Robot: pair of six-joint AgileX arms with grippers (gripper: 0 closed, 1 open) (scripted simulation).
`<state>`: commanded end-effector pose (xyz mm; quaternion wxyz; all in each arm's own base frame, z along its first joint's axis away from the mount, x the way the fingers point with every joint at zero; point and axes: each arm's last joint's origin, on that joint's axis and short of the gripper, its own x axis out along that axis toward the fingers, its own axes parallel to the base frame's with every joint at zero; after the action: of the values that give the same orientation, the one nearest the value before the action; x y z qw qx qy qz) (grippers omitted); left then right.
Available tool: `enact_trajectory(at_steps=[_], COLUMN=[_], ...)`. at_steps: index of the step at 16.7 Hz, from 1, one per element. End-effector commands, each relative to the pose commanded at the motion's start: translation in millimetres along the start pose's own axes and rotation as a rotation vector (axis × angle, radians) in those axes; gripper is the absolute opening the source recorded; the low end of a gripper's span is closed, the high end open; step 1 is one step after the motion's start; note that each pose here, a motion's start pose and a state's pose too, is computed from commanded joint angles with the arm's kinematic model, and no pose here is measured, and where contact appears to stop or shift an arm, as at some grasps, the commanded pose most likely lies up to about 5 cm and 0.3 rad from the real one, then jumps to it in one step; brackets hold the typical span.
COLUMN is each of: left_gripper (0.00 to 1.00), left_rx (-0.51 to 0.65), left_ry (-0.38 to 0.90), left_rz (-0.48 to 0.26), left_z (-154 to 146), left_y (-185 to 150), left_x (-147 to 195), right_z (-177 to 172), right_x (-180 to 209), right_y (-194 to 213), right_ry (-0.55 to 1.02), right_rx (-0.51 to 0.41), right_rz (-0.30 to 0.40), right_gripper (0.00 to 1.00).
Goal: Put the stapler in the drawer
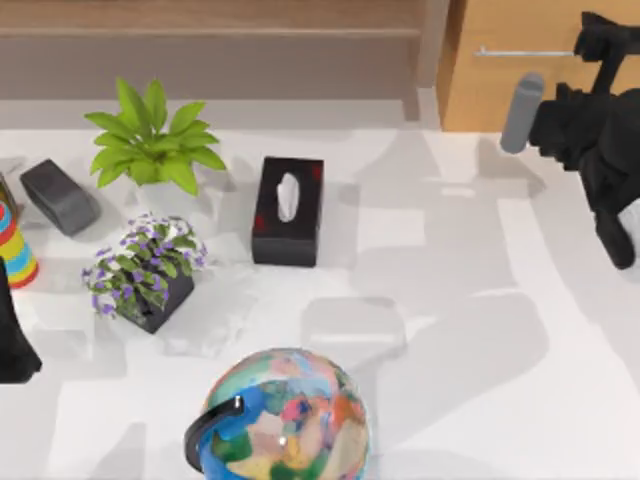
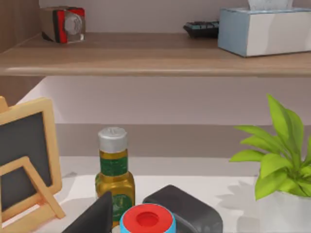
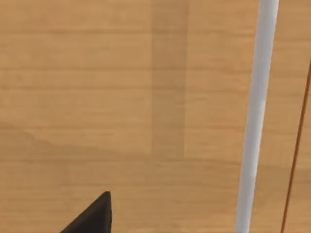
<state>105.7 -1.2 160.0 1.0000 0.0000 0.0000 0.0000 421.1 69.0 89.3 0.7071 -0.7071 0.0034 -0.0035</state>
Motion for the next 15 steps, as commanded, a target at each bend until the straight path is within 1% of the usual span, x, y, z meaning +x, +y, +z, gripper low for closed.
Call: enact_trajectory(at_steps=[3, 6, 15], left_gripper=[1.0, 1.0, 1.0], left_rx=[0.0, 0.0, 0.0], left_ry=[0.0, 0.0, 0.0], left_rz=[0.0, 0.0, 0.0], left_z=[0.0, 0.0, 0.0], left_y=[0.0, 0.0, 0.0], left_x=[0.0, 0.0, 0.0], right_z=[0.4, 0.4, 0.4], right_x=[9.4, 9.6, 9.6], right_y=[0.1, 0.1, 0.1], right_ry=[0.0, 0.0, 0.0], right_rx=[0.0, 0.0, 0.0], right_rz=[0.0, 0.0, 0.0], right_gripper=[1.0, 1.0, 0.32])
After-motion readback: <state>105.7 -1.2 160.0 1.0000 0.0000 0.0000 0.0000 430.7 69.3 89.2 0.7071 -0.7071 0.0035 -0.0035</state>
